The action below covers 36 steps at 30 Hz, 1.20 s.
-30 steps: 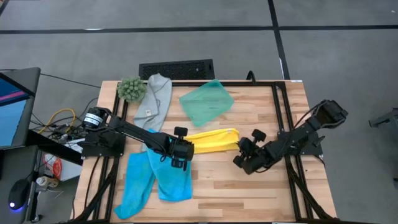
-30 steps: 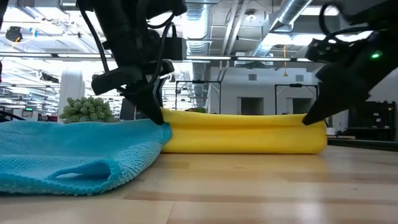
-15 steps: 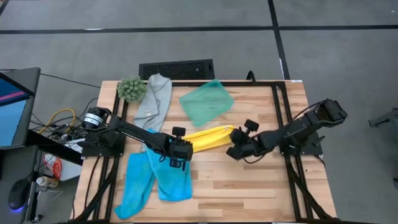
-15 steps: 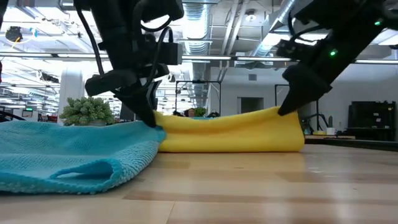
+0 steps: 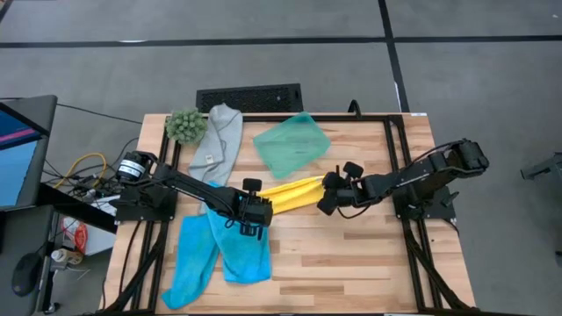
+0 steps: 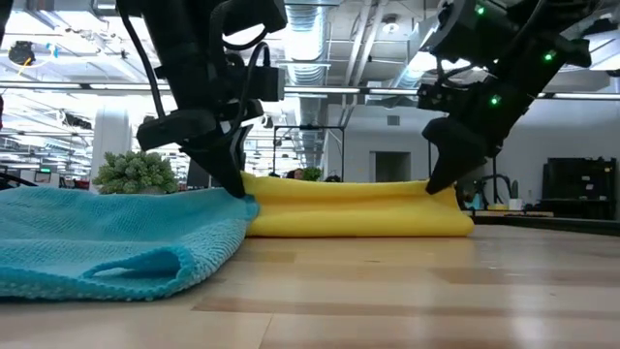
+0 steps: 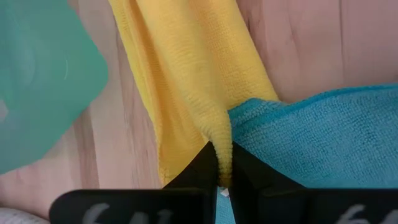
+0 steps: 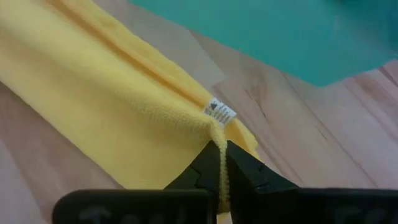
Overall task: Fold microfiber towels
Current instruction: Fold the yellow microfiber towel
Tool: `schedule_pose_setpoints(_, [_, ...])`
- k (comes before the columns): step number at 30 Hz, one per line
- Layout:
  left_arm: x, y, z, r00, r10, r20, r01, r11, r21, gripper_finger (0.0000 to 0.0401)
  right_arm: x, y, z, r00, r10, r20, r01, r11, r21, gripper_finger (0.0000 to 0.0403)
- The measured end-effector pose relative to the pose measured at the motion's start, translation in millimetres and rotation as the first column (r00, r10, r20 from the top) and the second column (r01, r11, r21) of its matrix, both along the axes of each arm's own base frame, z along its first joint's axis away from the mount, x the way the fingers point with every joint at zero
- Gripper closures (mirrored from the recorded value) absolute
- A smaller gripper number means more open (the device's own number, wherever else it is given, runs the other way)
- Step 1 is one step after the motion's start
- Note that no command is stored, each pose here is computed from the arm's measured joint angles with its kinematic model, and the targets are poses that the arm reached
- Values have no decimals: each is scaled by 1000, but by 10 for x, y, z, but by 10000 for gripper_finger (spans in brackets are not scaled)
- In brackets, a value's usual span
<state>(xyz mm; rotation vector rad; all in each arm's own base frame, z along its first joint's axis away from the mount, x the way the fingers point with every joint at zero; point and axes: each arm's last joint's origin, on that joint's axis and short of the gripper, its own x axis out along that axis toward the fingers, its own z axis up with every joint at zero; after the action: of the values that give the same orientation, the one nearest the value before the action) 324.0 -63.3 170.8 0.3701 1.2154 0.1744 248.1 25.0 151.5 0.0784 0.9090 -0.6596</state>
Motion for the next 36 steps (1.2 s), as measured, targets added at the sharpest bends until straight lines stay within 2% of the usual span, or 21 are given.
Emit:
schedule_pose_setpoints(4, [5, 26, 2, 1000, 18, 6, -18, 1000, 9, 381, 5, -49, -1, 1000, -18, -1, 18, 1000, 5, 362])
schedule_pose_setpoints(7, [10, 60, 3, 999, 36, 10, -37, 999, 18, 358, 7, -105, -8, 1000, -29, -9, 30, 999, 37, 361])
schedule_pose_setpoints(17, [22, 102, 0, 998, 59, 13, -59, 998, -19, 231, 12, -245, -15, 997, -73, -14, 74, 995, 72, 318])
schedule_pose_setpoints(21, [22, 116, 2, 997, 79, 21, -79, 997, -2, 195, 12, -289, -15, 996, -90, -15, 91, 993, 74, 291])
schedule_pose_setpoints(28, [-94, 130, -14, 982, 181, -49, -181, 983, 21, 181, 7, -377, -16, 993, -113, -24, 114, 991, 67, 242])
schedule_pose_setpoints(32, [-214, 27, -13, 967, 227, -117, -228, 974, 5, 181, 7, -382, -15, 994, -105, -29, 107, 992, 62, 219])
schedule_pose_setpoints(36, [-252, -121, -14, 968, 225, -110, -228, 973, -21, 181, 11, -344, 4, 996, -91, -16, 91, 994, 63, 205])
